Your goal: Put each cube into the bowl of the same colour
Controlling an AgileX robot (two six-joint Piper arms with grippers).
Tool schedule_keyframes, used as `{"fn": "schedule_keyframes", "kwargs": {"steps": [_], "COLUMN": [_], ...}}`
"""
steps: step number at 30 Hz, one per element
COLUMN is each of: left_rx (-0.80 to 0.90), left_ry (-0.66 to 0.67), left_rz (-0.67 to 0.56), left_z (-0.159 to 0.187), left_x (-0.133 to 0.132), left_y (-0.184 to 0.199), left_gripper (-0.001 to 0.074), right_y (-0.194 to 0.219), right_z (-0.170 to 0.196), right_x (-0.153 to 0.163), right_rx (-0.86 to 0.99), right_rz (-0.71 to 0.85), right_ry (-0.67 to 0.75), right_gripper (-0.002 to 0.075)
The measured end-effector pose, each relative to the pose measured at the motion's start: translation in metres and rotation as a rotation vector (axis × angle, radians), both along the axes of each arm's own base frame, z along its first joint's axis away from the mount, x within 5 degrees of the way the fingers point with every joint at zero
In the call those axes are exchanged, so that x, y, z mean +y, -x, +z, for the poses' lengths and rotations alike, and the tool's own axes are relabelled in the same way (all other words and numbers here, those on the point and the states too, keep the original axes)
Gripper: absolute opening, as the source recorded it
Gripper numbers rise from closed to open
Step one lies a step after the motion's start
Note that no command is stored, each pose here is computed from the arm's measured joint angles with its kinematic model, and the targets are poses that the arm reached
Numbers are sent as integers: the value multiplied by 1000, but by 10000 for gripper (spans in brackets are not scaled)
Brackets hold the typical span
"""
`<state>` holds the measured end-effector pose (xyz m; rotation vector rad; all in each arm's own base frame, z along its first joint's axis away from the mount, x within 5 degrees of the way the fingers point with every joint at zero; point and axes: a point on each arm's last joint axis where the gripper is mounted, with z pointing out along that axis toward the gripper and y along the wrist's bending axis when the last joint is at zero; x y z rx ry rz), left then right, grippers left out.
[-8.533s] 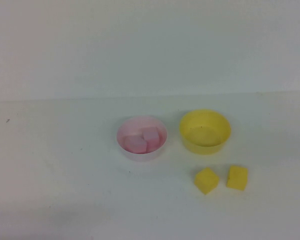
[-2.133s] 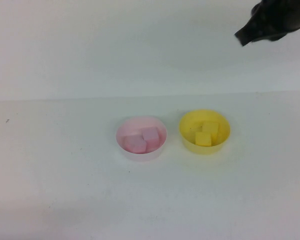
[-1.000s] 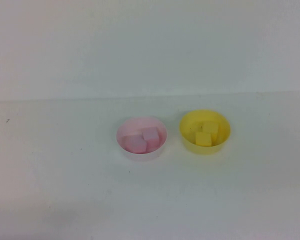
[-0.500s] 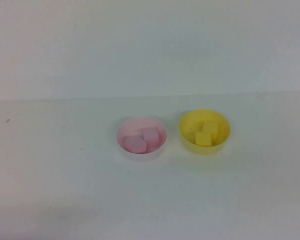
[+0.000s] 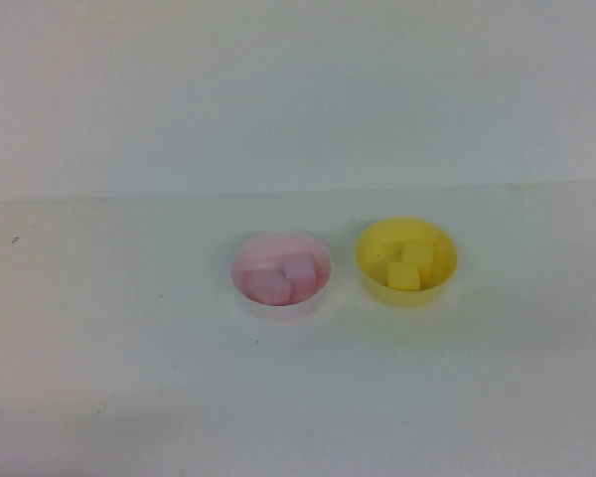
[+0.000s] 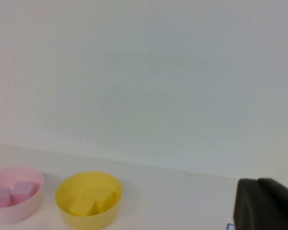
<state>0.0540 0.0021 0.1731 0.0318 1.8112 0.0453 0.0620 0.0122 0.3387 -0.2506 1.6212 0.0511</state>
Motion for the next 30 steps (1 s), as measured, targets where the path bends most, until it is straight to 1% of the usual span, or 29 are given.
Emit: {"fn": "schedule_keyframes", "kwargs": {"steps": [2,5,10,12,15,20,22,26,30], "left_rx": [0,0,0,0,0,0,0,0,0], "left_ry": [0,0,0,-2,-2,-2,-2,-2,-2], "left_rz": [0,0,0,0,0,0,0,0,0], "left_z": [0,0,0,0,0,0,0,0,0], "left_x": [0,0,0,0,0,0,0,0,0], "left_y": [0,0,0,0,0,0,0,0,0], "left_gripper": [1,0,0,0,1,0,0,0,0], "right_y": [4,12,15,12,10,9,9,9,9], "right_z": [-19,-49,-101,-121,-142,-161,-166,-166,-167], "right_x": [-2,-6,-8,-8,-8,-7,-7,-8,-7], "right_rx": [-22,-41,-3,50,123,203,229,232,235], "right_rz": [-43,-104,-144,-148,-149,-148,-145,-142,-141], "right_ry": [-66,-104,-108,-104,-100,-90,-67,-29,-26], "right_gripper": [4,4,4,4,4,4,4,4,4]}}
